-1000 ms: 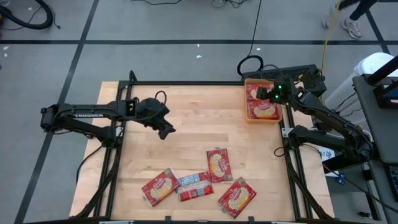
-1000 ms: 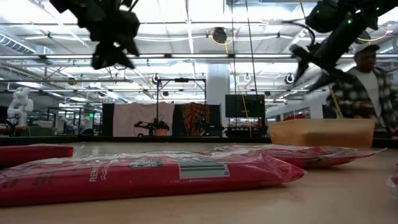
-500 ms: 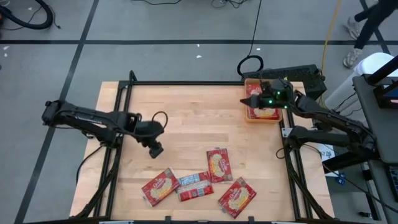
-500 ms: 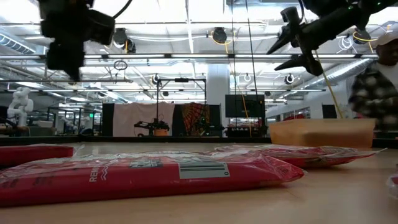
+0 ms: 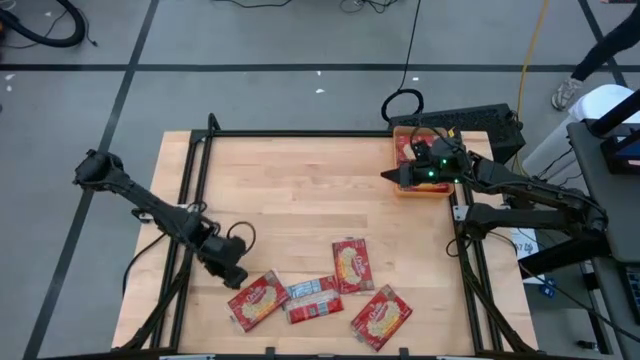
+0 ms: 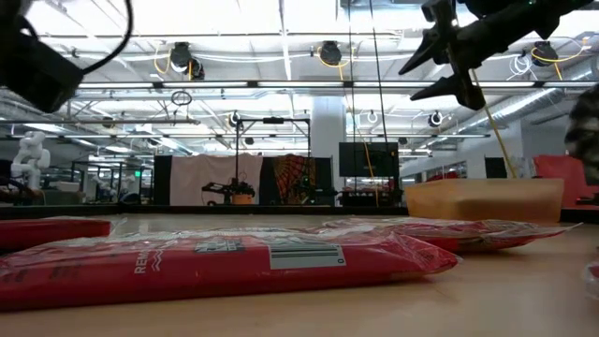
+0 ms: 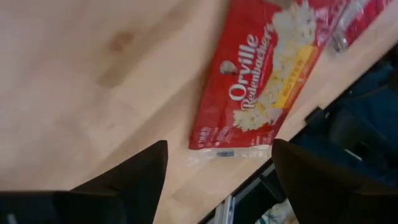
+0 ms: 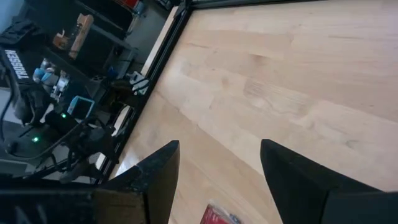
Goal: Sort popcorn bags into baskets
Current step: Put the red popcorn bag into the orange bin
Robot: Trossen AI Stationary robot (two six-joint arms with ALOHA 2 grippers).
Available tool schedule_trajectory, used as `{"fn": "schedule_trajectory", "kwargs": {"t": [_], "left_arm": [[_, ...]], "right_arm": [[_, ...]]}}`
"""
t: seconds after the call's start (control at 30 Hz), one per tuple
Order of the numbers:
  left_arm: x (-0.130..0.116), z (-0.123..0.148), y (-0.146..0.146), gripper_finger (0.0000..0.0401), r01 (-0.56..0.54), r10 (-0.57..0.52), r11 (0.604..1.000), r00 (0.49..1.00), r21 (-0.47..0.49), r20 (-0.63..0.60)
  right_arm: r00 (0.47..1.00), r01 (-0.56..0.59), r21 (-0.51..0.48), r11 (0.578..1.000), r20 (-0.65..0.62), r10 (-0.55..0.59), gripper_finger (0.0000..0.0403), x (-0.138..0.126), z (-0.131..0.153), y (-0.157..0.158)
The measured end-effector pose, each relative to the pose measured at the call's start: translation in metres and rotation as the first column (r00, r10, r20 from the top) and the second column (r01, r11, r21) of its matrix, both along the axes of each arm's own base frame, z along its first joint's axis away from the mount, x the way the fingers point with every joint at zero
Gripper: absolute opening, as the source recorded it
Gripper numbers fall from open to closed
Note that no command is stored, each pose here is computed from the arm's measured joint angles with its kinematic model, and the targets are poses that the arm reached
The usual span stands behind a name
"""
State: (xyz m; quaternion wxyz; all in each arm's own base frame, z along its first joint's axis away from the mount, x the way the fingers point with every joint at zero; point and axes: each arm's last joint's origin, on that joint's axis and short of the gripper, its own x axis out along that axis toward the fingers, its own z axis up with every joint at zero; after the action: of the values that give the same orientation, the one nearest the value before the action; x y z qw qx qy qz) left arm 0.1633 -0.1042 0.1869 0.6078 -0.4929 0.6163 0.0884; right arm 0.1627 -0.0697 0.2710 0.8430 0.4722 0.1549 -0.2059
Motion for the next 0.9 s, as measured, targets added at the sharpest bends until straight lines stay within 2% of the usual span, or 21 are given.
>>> {"fn": "schedule_trajectory", "kwargs": {"t": [0.1,0.27,0.4,0.53,0.73,0.9], "left_arm": [[-0.003,-0.006,-0.011,0.0281,-0.015,0.015,1.000,0.998,-0.010,0.058],[-0.013,-0.011,-0.027,0.0263,0.007,-0.016,0.998,0.989,0.059,0.149],[-0.020,-0.018,-0.040,0.0256,0.069,-0.082,0.993,0.987,0.091,0.140],[-0.021,-0.027,-0.057,0.0270,0.135,-0.153,0.985,0.971,0.111,0.182],[-0.023,-0.053,-0.074,0.0292,0.189,-0.209,0.968,0.971,0.164,0.113],[-0.020,-0.061,-0.078,0.0265,0.215,-0.246,0.955,0.959,0.206,0.140]], "right_arm": [[1.000,-0.018,0.001,1.000,-0.001,0.018,0.0215,0.001,0.000,0.003],[0.999,-0.048,0.000,0.999,0.000,0.048,0.0215,0.003,0.000,0.008],[0.998,-0.064,0.000,0.998,0.000,0.064,0.0215,0.004,0.000,0.011],[0.998,-0.071,0.000,0.998,0.000,0.071,0.0215,0.005,0.000,0.012],[0.998,-0.068,-0.001,0.998,-0.001,0.068,0.0215,0.005,0.000,0.011],[0.998,-0.065,-0.003,0.998,-0.002,0.065,0.0215,0.005,0.000,0.011]]}}
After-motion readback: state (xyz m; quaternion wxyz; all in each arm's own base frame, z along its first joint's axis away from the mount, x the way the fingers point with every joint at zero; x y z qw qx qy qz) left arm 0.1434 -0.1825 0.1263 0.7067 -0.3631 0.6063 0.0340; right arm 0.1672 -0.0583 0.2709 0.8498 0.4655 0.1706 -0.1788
